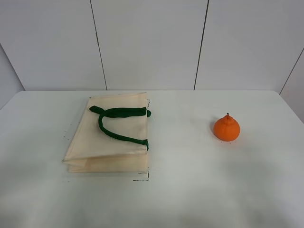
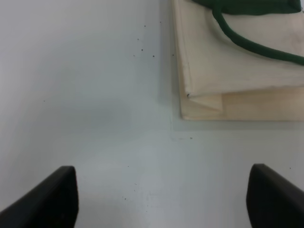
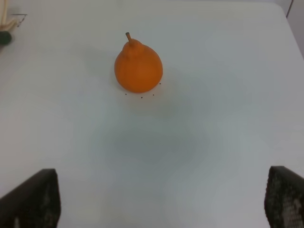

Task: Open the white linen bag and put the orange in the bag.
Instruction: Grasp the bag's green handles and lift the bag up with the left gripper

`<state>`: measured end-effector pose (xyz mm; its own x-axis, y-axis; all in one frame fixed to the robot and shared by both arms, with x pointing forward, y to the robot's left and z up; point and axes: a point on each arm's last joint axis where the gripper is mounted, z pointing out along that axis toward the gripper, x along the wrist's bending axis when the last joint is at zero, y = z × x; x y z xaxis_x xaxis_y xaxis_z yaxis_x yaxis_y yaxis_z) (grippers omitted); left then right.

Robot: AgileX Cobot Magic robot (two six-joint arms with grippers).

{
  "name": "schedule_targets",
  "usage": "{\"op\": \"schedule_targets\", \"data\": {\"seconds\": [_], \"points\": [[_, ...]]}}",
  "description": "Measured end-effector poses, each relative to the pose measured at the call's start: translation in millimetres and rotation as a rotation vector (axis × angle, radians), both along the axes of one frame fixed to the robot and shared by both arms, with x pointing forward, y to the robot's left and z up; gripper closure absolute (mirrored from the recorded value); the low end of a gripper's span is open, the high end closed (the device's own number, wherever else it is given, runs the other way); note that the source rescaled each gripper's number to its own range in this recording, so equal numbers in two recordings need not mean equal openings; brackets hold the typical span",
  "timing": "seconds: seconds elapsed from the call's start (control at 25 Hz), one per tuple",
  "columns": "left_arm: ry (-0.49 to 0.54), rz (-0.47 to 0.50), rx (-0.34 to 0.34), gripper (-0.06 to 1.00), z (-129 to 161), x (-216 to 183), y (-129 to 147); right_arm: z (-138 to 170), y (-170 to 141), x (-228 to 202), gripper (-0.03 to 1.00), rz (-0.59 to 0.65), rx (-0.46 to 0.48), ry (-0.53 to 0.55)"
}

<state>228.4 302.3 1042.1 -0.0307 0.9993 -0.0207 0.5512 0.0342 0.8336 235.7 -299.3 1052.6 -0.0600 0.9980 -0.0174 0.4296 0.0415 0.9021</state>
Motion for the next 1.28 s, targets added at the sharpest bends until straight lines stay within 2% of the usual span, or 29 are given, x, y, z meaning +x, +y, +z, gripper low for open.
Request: {"op": "schedule_targets", "data": {"seconds": [0.44, 0.64, 0.8, 0.92, 1.12, 1.28], "points": [[-0.002, -0.001, 0.002, -0.06, 5, 0, 0, 0, 0, 0, 0.02, 0.0, 0.0, 0.0], [0.12, -0.001, 0.001, -0.06, 33, 24, 0, 0, 0, 0, 0.02, 0.0, 0.0, 0.0], [0.319, -0.001, 0.0, -0.06, 52, 77, 0, 0, 0, 0, 0.02, 0.0, 0.0, 0.0], [0.458, -0.001, -0.001, -0.06, 61, 131, 1, 0, 0, 0, 0.02, 0.0, 0.0, 0.0], [0.669, -0.002, -0.002, -0.06, 45, 238, 1, 0, 0, 0, 0.02, 0.0, 0.0, 0.0], [0.752, 0.012, -0.014, -0.06, 21, 318, 1, 0, 0, 0, 0.02, 0.0, 0.0, 0.0]]}}
